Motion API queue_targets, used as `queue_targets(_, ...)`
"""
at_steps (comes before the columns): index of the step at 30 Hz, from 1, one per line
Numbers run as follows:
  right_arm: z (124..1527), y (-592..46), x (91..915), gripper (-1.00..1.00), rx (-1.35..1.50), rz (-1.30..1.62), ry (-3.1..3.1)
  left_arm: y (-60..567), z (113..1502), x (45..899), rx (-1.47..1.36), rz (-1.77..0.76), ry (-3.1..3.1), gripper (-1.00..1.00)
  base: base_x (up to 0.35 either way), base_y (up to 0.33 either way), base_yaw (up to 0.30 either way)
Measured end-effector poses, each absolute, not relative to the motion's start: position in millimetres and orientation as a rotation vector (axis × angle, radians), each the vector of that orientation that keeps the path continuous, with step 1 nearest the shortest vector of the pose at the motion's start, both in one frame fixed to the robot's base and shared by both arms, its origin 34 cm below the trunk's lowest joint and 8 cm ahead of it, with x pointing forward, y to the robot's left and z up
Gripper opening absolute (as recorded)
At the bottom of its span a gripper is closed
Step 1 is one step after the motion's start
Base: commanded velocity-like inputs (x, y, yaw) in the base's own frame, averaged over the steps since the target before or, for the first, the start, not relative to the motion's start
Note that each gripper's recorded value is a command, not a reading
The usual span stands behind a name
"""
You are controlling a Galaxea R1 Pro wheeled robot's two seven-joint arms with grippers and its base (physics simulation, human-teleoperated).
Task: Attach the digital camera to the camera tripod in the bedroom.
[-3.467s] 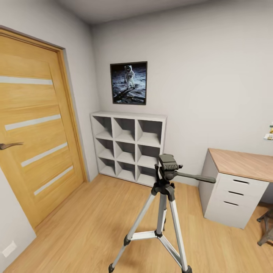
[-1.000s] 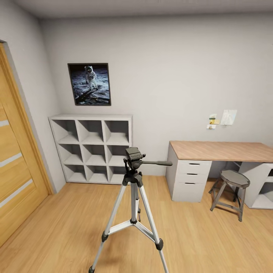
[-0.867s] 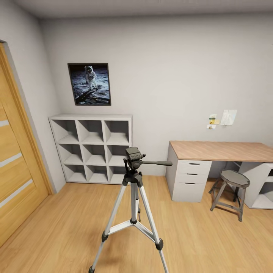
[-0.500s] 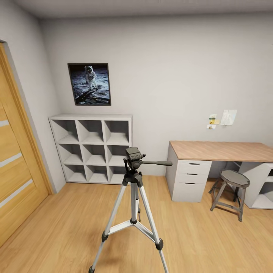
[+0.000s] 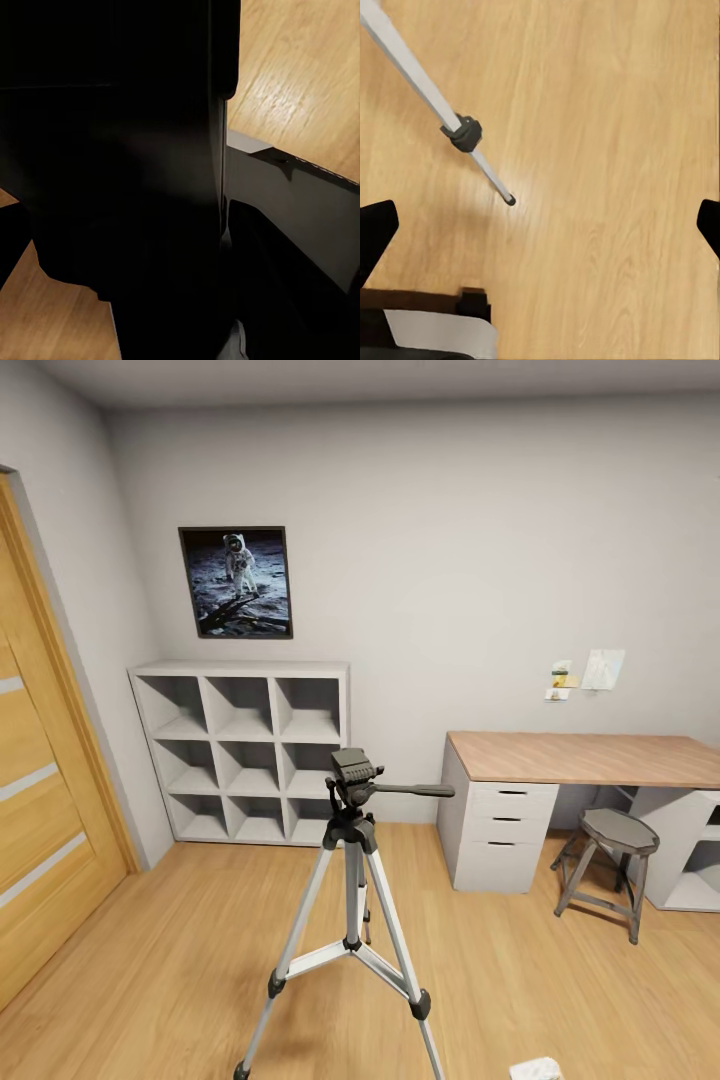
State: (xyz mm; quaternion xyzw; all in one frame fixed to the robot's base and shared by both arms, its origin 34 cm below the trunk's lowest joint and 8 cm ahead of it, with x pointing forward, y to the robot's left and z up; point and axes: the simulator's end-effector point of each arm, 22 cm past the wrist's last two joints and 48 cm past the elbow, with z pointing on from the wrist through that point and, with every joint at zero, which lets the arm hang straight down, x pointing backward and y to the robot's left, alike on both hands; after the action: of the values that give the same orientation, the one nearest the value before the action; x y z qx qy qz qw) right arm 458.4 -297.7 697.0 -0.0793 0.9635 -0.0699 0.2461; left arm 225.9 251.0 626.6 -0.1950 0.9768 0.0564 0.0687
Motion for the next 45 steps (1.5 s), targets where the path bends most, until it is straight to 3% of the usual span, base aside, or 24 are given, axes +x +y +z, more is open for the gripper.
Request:
queue_targets(22,940,-286,733,1.00,-0.116,-0.221,2.185,250,627,226,-0.588,0.167,2.943,-1.00,0.000,0.000,0.000)
queue_targets(31,985,-279,761,1.00,-0.130,-0.167,2.187,251,627,226,-0.590,0.168,2.943,-1.00,0.000,0.000,0.000)
queue_targets(39,1010,-218,760,1.00,-0.338,0.186,2.157,251,627,226,-0.591,0.168,2.943,-1.00,0.000,0.000,0.000)
queue_targets(45,1011,-227,745,1.00,-0.462,0.312,2.162,251,627,226,-0.590,0.170,2.942,-1.00,0.000,0.000,0.000)
